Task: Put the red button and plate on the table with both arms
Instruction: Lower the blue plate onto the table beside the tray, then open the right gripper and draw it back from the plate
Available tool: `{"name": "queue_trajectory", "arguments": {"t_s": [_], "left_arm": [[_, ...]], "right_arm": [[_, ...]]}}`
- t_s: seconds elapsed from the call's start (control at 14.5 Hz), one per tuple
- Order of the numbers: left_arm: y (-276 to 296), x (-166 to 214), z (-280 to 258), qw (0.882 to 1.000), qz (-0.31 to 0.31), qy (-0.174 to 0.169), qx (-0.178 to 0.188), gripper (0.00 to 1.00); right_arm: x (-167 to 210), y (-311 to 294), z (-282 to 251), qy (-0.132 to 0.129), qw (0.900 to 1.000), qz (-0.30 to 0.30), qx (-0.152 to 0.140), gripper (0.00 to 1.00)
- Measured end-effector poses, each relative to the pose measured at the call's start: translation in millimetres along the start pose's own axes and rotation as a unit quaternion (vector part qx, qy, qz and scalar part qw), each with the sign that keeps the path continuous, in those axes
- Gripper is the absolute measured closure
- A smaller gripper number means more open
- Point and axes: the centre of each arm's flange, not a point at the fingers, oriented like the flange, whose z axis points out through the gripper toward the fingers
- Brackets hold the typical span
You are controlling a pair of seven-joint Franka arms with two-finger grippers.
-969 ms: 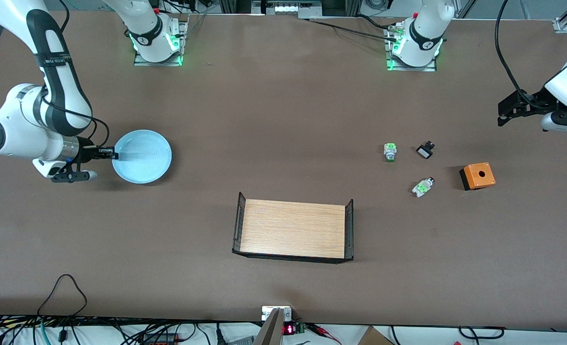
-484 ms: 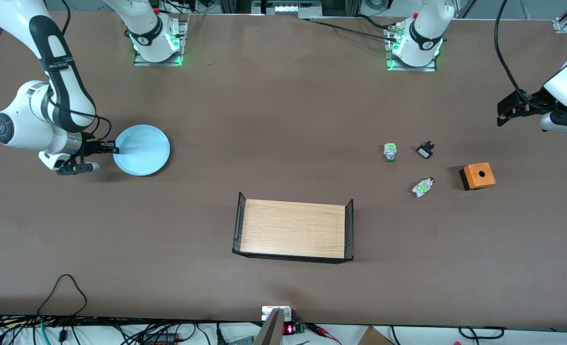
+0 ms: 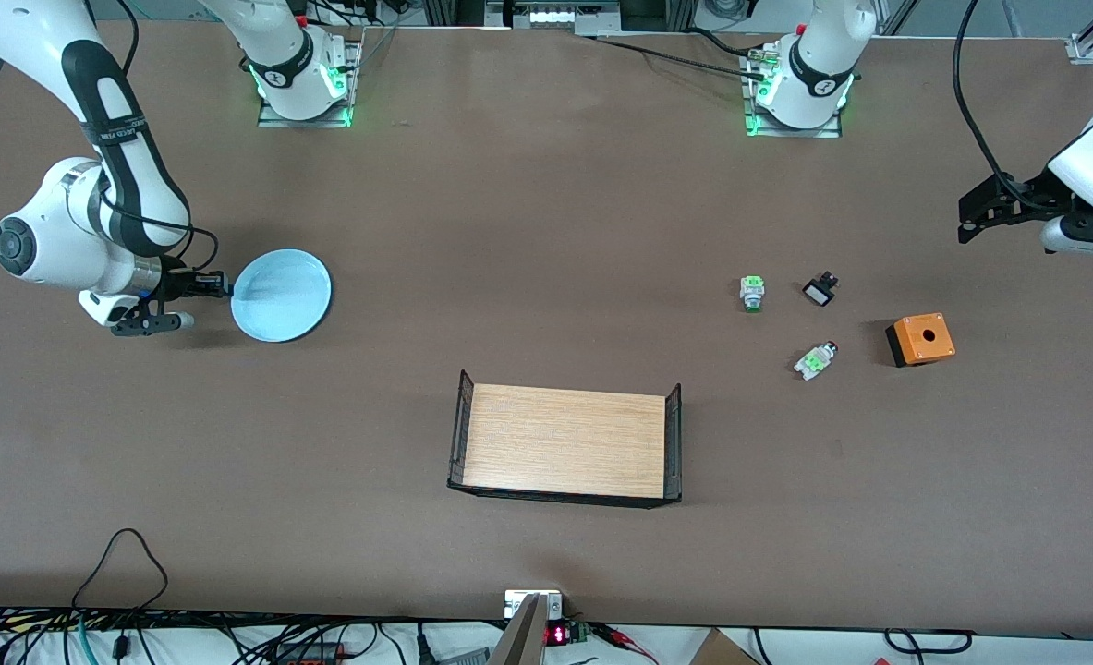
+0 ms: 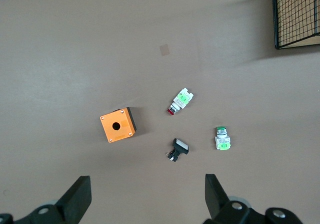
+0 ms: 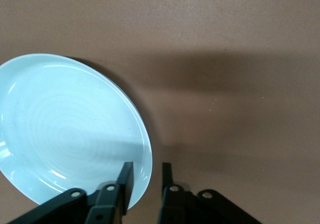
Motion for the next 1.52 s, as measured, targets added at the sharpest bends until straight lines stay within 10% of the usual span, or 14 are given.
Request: {"name": "queue_trajectory", "arguments": {"t_s": [0.48, 1.52], "left_arm": [[0, 0, 0, 1.0, 0.0, 0.0, 0.0, 0.0], [0, 0, 0, 1.0, 0.0, 0.0, 0.0, 0.0]], "right_arm": [[31, -65, -83, 0.003, 0.999, 0.052, 0.016, 0.0], [36, -162, -335, 0.031, 0.995, 0.035, -0.085, 0.0]]}}
